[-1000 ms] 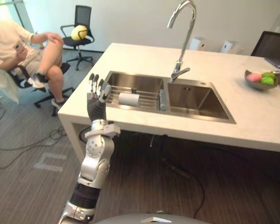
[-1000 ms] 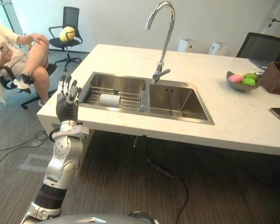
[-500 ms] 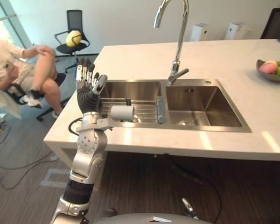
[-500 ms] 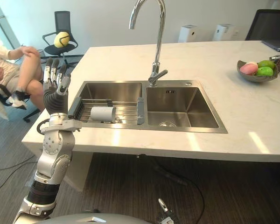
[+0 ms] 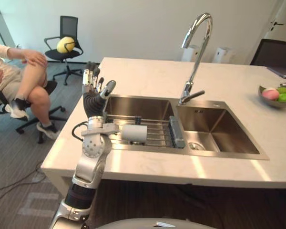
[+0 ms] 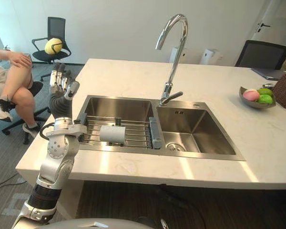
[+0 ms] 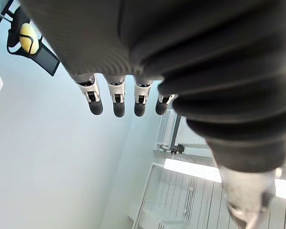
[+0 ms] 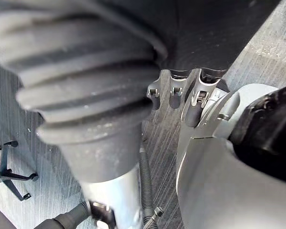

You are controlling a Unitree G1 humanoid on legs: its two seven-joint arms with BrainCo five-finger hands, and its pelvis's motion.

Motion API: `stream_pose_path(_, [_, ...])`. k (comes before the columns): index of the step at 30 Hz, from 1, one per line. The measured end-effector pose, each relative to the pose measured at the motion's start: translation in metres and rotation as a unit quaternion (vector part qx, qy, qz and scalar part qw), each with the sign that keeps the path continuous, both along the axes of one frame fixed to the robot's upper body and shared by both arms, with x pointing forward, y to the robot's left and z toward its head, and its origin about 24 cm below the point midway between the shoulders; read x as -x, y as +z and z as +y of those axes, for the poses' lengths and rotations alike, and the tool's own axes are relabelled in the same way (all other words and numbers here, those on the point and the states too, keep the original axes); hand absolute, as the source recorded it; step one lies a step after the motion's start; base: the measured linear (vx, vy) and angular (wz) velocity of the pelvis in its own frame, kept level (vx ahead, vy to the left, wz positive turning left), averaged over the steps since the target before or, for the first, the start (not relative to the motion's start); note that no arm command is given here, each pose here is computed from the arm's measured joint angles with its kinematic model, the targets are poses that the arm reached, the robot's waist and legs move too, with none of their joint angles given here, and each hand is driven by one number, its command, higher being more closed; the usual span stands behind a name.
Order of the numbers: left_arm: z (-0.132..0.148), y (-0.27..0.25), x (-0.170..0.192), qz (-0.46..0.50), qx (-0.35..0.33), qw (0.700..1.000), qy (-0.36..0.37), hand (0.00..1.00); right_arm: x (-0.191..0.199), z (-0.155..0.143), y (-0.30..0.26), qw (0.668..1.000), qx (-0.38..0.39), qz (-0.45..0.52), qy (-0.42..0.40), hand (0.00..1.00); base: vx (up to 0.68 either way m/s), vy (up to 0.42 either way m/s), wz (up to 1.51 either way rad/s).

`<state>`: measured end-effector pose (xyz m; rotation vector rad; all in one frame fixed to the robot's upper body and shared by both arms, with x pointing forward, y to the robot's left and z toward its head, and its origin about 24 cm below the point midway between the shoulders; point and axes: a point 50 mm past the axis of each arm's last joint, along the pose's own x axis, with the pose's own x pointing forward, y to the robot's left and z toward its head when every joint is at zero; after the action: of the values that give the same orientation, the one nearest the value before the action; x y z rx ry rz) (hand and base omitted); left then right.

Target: Walk over to the sink, pick up the cup, carry it to the dishwasher, place the cup inside the dishwasher, then close the dishwasher door

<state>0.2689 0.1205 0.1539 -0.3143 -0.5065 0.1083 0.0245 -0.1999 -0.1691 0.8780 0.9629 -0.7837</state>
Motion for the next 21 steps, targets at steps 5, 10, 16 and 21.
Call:
stream_pose_path(5, [-0.009, -0.009, -0.003, 0.017, -0.005, 1.0, -0.011, 0.0, -0.002, -0.015, 0.001, 0.999, 0.01, 0.023, 0.023, 0.0, 0.23, -0.233, 0.06])
stream_pose_path(10, [-0.033, -0.01, 0.001, 0.003, -0.097, 0.994, -0.044, 0.0, 0.004, -0.017, 0.0, 0.999, -0.001, 0.042, -0.01, 0.0, 0.11, -0.057, -0.01])
stream_pose_path(16, [-0.037, -0.02, 0.007, -0.02, -0.305, 0.951, -0.042, 0.0, 0.008, -0.009, -0.002, 0.999, -0.006, 0.05, -0.019, 0.0, -0.02, 0.028, 0.0])
stream_pose_path(21, [-0.023, -0.028, 0.008, -0.023, -0.414, 0.909, -0.044, 0.0, 0.018, -0.009, -0.002, 0.998, 0.001, 0.06, -0.017, 0.0, -0.04, 0.035, -0.09])
